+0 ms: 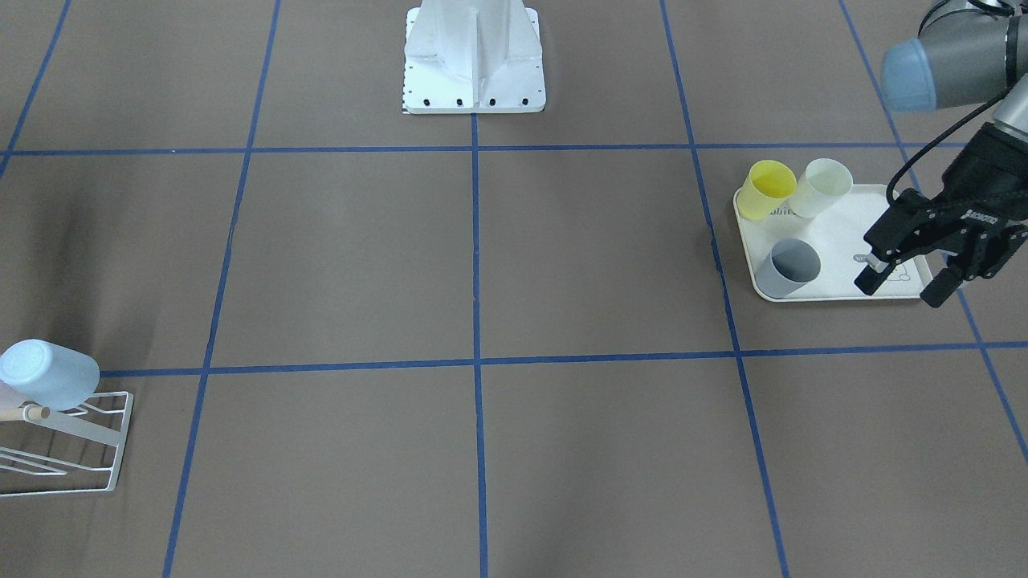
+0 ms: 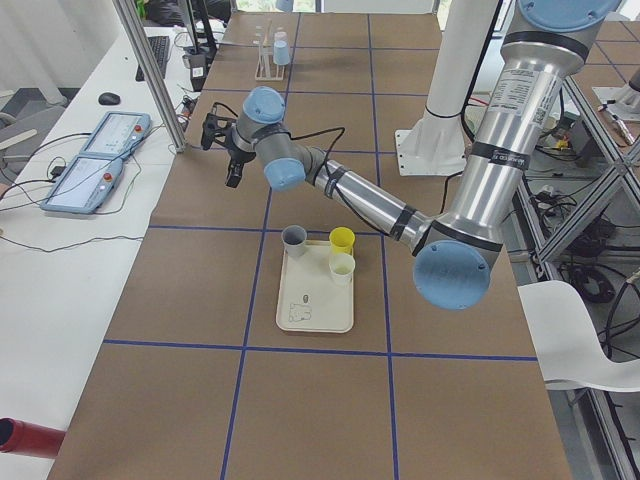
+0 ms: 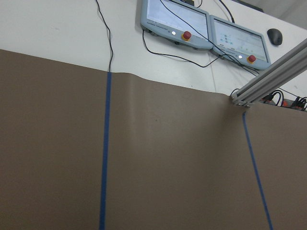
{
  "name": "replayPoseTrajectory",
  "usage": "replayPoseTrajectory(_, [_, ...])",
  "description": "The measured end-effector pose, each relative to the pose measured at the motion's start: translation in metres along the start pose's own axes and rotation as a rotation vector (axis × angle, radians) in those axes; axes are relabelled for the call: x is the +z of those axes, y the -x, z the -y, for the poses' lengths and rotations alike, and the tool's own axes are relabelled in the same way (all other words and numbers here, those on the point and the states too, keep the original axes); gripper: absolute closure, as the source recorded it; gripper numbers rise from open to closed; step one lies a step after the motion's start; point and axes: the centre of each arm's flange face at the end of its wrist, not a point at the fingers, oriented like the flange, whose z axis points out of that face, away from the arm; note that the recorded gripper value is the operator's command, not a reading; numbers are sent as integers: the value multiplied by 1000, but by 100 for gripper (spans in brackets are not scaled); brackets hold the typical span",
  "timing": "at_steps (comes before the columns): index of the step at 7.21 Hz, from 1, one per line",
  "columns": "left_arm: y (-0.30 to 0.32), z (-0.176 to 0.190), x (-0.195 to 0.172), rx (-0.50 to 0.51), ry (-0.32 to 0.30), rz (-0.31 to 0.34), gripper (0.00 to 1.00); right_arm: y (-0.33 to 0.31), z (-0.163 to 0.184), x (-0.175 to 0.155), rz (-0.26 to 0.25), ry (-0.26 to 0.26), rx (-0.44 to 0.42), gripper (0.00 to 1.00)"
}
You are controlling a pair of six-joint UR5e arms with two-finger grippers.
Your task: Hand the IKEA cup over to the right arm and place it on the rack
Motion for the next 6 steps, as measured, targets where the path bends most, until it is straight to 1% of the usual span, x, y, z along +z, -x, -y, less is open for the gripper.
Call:
replayPoseTrajectory(1, [4,0,-2,18,3,16,0,-17,0,17,-11,43,3,80])
replayPoseTrajectory(2, [6,-1,-4,26,2,22,0,-30,2,30,-18,73,6,80])
replayPoseTrajectory(6, [4,-3,-8,33,-3,21,0,-53,23,66,-22,127,27,79])
